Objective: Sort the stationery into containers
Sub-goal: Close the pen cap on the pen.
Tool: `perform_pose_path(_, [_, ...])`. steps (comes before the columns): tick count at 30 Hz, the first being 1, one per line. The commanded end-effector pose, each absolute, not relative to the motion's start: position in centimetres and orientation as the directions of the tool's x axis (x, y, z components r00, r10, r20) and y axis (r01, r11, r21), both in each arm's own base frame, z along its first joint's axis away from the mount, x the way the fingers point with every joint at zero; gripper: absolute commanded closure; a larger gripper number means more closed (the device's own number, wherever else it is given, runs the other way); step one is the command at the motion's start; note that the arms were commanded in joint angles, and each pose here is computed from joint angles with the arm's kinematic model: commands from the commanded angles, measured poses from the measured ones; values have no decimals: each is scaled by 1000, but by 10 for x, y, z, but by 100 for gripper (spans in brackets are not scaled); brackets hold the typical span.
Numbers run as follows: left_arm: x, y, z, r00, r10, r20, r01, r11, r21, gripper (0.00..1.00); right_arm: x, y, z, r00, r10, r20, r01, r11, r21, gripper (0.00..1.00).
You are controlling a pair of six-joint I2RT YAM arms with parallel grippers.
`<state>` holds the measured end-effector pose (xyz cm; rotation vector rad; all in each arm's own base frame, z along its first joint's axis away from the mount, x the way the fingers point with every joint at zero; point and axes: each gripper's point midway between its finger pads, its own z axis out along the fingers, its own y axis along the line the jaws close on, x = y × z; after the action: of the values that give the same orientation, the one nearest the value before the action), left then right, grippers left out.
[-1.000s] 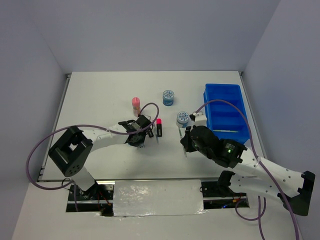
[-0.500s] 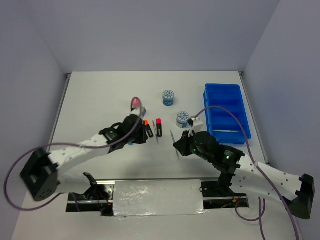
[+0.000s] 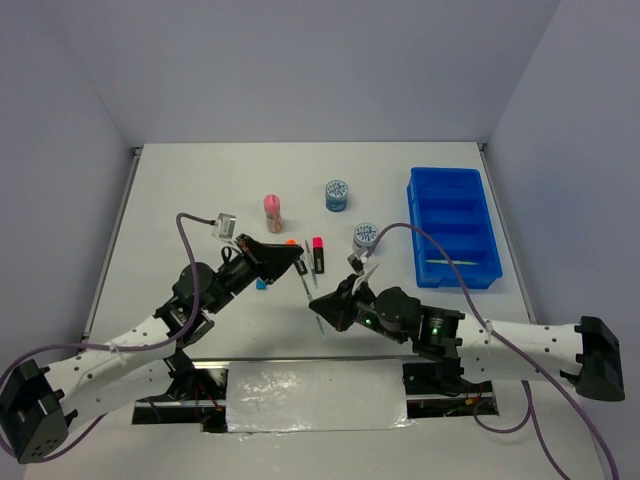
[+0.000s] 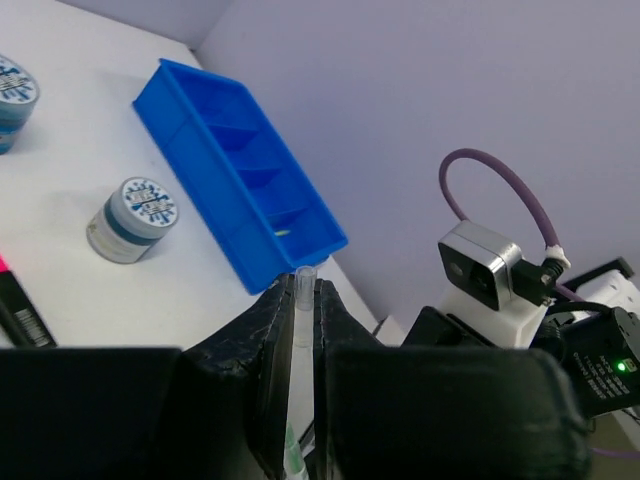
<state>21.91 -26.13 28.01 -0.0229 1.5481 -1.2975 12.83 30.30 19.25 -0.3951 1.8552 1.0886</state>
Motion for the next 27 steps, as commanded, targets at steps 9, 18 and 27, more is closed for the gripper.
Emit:
perform_pose_path(9, [194, -242, 343, -374, -720, -584, 668, 227, -709, 100, 136, 317, 244, -386, 274, -881, -617, 633, 468, 100])
perform_pose_path(18, [197, -240, 335, -387, -715, -583, 630, 257, -733, 100, 133, 315, 261, -331, 286, -899, -651, 620, 437, 100])
perform_pose_path(27, [201, -249, 322, -433, -692, -577, 599, 258, -758, 100, 135, 313, 273, -297, 288, -911, -662, 625, 413, 100])
